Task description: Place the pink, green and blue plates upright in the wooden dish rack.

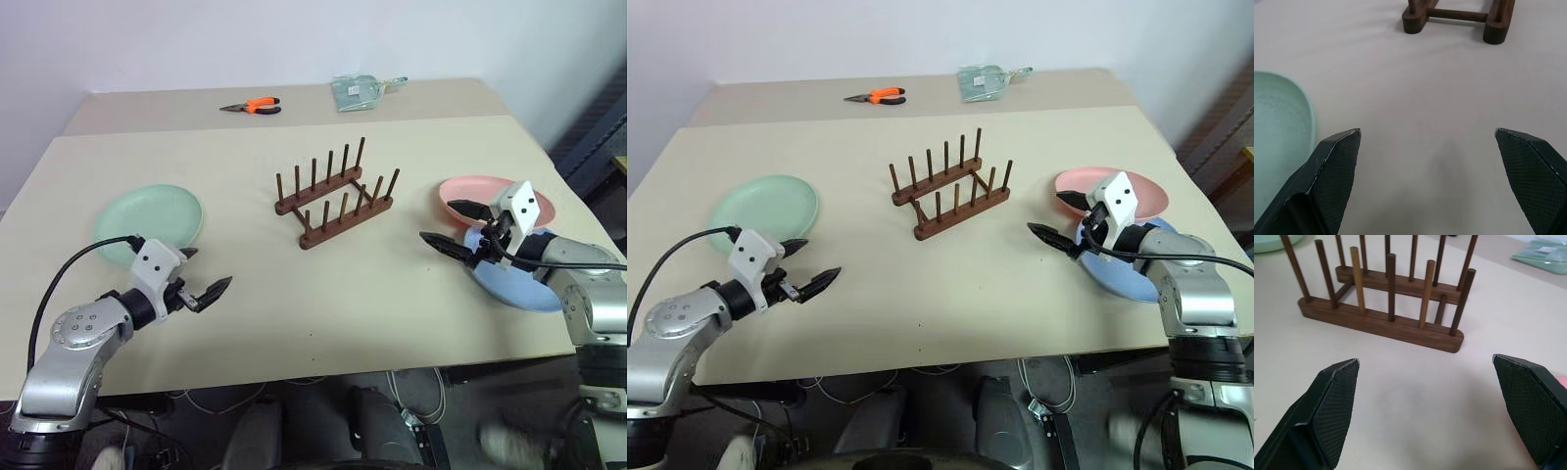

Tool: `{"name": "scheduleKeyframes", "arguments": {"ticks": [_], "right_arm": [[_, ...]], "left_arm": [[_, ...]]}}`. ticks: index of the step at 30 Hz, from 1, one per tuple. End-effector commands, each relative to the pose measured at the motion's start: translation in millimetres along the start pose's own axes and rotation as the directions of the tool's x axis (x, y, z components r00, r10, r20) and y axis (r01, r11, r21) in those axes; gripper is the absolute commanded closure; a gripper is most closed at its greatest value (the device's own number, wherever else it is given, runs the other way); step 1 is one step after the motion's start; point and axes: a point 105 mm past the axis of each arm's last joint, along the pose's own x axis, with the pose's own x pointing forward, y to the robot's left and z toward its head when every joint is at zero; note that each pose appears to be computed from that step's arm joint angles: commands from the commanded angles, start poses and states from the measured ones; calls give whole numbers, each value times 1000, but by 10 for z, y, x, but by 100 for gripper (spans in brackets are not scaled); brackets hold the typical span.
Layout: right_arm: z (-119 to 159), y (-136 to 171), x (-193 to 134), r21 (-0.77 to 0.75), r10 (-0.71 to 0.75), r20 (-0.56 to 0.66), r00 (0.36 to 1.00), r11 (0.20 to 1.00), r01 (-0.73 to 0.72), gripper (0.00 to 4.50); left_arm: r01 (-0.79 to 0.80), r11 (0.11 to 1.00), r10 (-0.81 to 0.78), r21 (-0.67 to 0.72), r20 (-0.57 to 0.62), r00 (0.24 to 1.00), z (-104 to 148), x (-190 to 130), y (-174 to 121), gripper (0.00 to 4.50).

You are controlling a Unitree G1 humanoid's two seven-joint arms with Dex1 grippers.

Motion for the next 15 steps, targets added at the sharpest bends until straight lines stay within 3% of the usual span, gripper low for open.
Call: {"name": "scheduleKeyframes", "arguments": {"ticks": [1, 8, 15], "right_arm": [[200, -36, 36, -66, -18, 62, 998, 998, 22, 3], [237, 21, 90, -87, -7, 72, 997, 996, 13, 3], [98, 587, 131, -24, 210, -25, 977, 977, -211, 3]], "left_arm": [[-2, 999, 1, 33, 40, 999, 95, 52, 1, 0], [24, 1000, -25, 21, 57, 998, 101, 119, -105, 0], [160, 987, -161, 21, 65, 985, 146, 408, -338, 0]]}}
